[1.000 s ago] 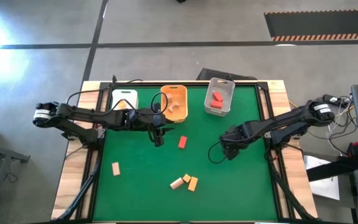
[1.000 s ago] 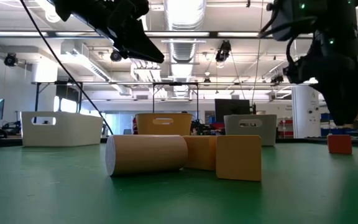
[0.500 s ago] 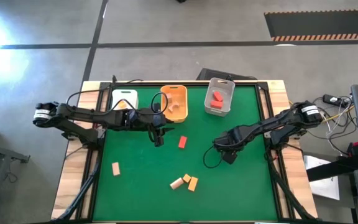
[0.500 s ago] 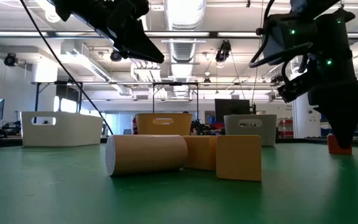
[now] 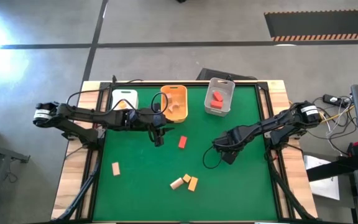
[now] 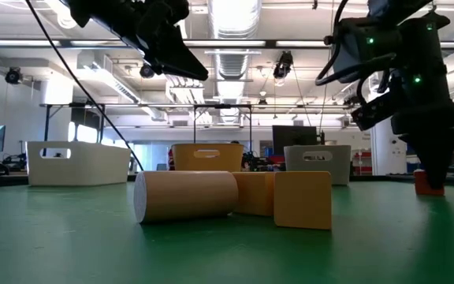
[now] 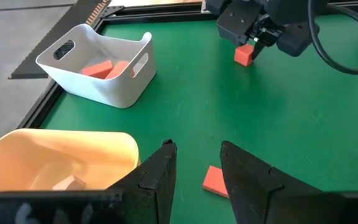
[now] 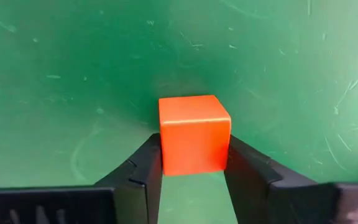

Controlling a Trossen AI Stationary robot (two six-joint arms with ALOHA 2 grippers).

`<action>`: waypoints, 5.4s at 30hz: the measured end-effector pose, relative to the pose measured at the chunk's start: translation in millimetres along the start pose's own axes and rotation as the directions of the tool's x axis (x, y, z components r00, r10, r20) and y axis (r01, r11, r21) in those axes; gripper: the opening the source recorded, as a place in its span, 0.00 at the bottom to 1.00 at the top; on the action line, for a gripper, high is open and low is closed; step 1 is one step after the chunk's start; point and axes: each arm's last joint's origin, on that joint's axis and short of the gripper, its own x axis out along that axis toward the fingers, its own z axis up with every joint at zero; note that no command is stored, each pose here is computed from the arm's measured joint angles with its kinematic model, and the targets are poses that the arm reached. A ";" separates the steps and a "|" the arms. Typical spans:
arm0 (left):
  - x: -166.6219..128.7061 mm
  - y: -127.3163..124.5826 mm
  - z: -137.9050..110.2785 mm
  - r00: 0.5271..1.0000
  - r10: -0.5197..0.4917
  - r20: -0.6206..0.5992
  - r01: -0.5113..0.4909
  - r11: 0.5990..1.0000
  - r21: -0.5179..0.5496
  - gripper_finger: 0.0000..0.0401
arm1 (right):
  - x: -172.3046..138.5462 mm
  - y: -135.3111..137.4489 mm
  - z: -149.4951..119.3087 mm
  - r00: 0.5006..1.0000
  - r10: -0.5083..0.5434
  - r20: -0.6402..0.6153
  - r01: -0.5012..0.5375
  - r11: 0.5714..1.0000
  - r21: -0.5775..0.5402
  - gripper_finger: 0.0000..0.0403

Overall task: Sort & place blocks by color
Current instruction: Put the orange block into the light gray bin, then put the brown block into the yellow bin

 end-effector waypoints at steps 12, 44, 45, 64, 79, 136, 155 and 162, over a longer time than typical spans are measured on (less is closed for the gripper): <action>9.7 -1.5 -1.7 1.000 0.008 0.008 -0.008 1.000 -0.010 0.27 | -20.6 2.9 26.5 0.933 0.194 0.305 -0.168 0.980 -0.108 0.30; 17.1 -2.8 -2.3 1.000 0.008 0.021 -0.008 1.000 -0.014 0.27 | -62.1 7.2 54.0 0.638 0.311 0.704 -0.148 0.947 -0.285 0.32; 17.1 -2.8 -2.3 1.000 0.008 0.021 -0.008 1.000 -0.014 0.27 | -63.9 4.3 55.0 0.632 0.300 0.715 -0.147 0.952 -0.270 0.32; 17.1 -2.7 -1.8 1.000 0.008 0.026 -0.008 1.000 -0.015 0.27 | -117.9 -115.0 107.4 0.699 -0.092 0.709 -0.104 0.968 0.228 0.32; 17.0 -2.7 -1.6 1.000 0.008 0.027 -0.008 1.000 -0.009 0.27 | -49.7 -216.4 159.2 0.929 -0.110 0.355 -0.050 0.909 0.413 0.32; -88.6 -124.7 -106.0 0.338 -0.302 -0.891 -0.697 0.556 -0.452 0.27 | -143.4 -48.5 72.3 0.297 0.283 0.912 -0.021 0.957 -0.290 0.36; -90.0 -114.6 -143.6 0.315 -0.168 -0.934 -0.772 0.528 -0.355 0.38 | -141.7 -48.6 71.9 0.309 0.282 0.908 0.044 0.950 -0.310 0.31; -90.7 -114.8 -145.9 0.300 -0.173 -0.938 -0.773 0.532 -0.345 0.59 | -139.6 -48.9 71.3 0.330 0.279 0.902 0.046 0.949 -0.311 0.30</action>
